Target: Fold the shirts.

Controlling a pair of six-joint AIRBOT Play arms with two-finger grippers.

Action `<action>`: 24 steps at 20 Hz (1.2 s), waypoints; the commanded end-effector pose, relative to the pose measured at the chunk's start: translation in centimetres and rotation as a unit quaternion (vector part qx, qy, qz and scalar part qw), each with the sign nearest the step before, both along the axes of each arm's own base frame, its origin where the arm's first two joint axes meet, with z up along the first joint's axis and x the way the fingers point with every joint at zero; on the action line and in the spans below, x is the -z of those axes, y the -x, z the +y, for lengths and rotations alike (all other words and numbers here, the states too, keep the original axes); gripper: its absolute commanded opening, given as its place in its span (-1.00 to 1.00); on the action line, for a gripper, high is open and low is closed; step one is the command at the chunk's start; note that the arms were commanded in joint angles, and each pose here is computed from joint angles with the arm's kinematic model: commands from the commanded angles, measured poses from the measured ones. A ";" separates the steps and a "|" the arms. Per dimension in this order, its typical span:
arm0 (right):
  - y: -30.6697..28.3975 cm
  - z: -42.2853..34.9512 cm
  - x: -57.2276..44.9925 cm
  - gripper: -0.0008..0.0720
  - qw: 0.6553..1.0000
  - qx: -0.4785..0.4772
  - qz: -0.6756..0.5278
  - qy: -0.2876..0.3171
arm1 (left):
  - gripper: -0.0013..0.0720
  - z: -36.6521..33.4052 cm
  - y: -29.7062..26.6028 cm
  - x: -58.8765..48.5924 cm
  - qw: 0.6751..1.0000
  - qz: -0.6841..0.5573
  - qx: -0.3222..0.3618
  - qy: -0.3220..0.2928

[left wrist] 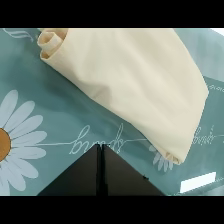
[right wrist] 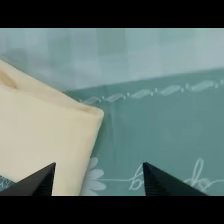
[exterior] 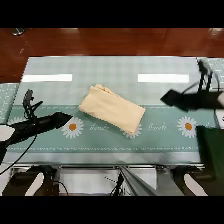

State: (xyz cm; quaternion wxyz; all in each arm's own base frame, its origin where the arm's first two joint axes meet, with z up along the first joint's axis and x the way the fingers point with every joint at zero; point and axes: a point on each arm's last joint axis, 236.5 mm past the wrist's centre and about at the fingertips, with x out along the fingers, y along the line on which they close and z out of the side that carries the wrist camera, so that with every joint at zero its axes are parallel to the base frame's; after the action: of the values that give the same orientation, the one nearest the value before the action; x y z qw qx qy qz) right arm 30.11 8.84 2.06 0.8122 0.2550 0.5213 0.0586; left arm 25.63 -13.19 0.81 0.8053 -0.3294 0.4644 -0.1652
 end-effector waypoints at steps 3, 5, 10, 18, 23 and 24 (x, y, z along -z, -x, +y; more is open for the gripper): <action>4.8 5.5 8.1 0.73 0.982 0.097 0.059 -0.150 | -0.88 0.7 -1.3 -0.5 0.999 -0.022 -0.025 -0.001; 4.0 6.9 9.2 0.73 0.982 0.068 0.085 -0.153 | -0.88 0.6 -1.3 -0.6 0.999 -0.021 -0.026 0.003; 2.0 11.1 10.4 0.73 0.968 -0.041 0.165 -0.182 | -0.88 0.5 -1.2 -0.6 0.999 -0.020 -0.025 0.003; 1.4 13.5 10.9 0.62 0.949 -0.065 0.202 -0.235 | -0.88 0.5 -1.3 -0.6 0.999 -0.021 -0.025 0.003; 0.5 14.3 8.5 -0.93 0.949 -0.141 0.158 -0.232 | -0.88 0.5 -1.3 -0.6 0.999 -0.021 -0.025 0.003; -0.4 14.4 7.1 -0.93 0.951 -0.163 0.141 -0.223 | -0.88 0.5 -1.2 -0.6 0.999 -0.020 -0.025 0.003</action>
State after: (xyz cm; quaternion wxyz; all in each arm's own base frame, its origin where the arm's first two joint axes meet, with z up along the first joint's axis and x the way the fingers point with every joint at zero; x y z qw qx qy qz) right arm 29.69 22.77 -7.27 0.6207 0.3817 0.6478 0.2220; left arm 26.95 -12.61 1.43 0.8180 -0.3404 0.4381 -0.1523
